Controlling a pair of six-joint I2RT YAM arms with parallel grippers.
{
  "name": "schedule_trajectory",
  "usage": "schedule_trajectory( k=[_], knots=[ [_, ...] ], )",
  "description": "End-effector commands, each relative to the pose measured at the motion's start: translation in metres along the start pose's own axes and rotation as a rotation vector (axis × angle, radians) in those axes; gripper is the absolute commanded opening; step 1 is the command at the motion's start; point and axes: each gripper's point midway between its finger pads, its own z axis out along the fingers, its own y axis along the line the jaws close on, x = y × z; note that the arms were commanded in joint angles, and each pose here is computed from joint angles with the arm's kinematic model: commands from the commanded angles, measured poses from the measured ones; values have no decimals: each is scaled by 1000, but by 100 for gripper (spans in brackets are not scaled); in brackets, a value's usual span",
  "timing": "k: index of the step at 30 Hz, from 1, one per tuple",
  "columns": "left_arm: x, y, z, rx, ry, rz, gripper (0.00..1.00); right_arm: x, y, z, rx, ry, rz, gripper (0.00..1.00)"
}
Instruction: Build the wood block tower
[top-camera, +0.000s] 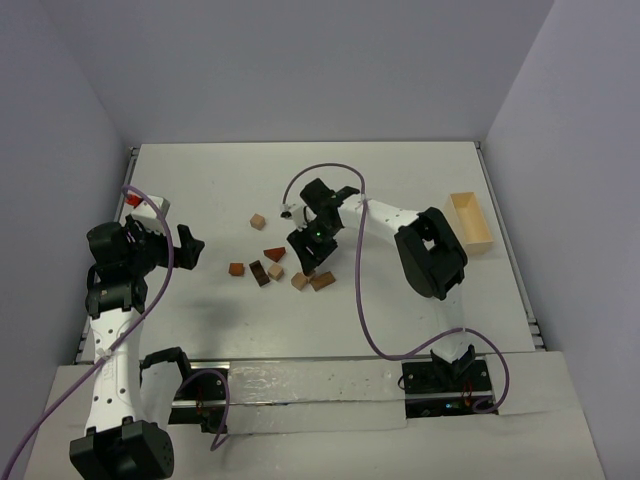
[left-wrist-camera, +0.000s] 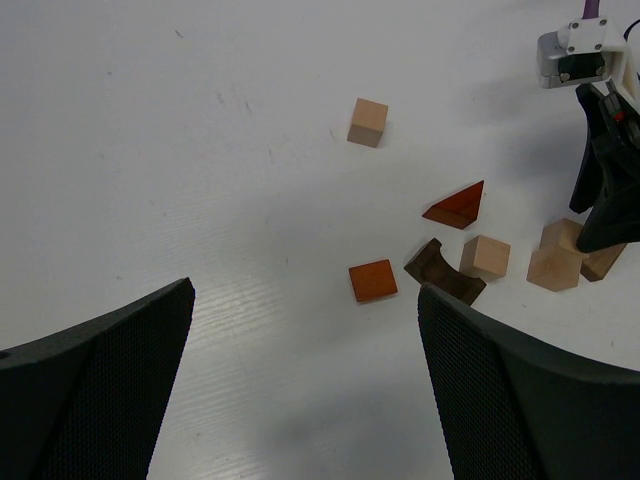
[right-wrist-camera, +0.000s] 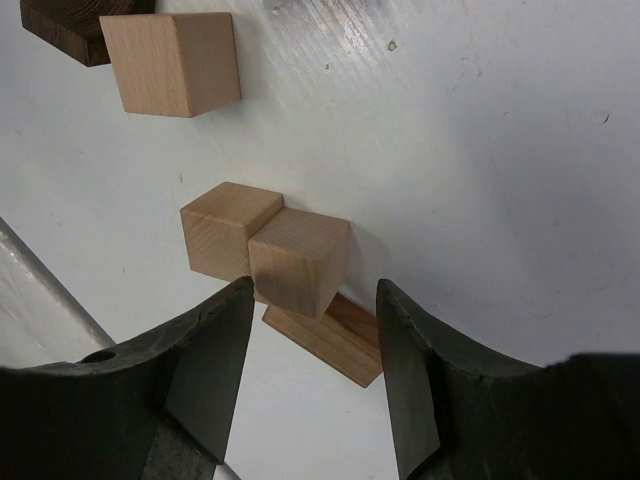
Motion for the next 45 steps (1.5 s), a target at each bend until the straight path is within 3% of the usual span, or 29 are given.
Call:
schedule_trajectory(
  k=[1, 2, 4, 5, 11, 15, 20, 32, 45],
  knots=[
    [-8, 2, -1, -8, -24, 1, 99, -22, 10, -28, 17, -73, -3, 67],
    [-8, 2, -1, -8, -24, 0, 99, -22, 10, -29, 22, -75, 5, 72],
    [-8, 3, -1, -9, -25, -1, 99, -24, 12, -39, 48, -94, 28, 97],
    [-8, 2, -1, -8, -24, -1, 99, -23, 13, -42, 54, -101, 48, 99],
    [-8, 2, -1, -9, -24, -1, 99, -22, 7, -57, 281, -160, 167, 100],
    [-8, 3, -1, -14, -24, -3, 99, -13, 17, -50, 369, -123, 174, 100],
    [-8, 3, -1, -13, -27, -3, 99, -3, 38, -31, 379, -73, 133, 100],
    [-8, 3, -1, -13, -28, 1, 99, 5, 19, -5, 480, 22, 107, 100],
    [-9, 2, -2, -12, -29, 2, 99, 0, 27, 13, 409, 55, 111, 100]
  ],
)
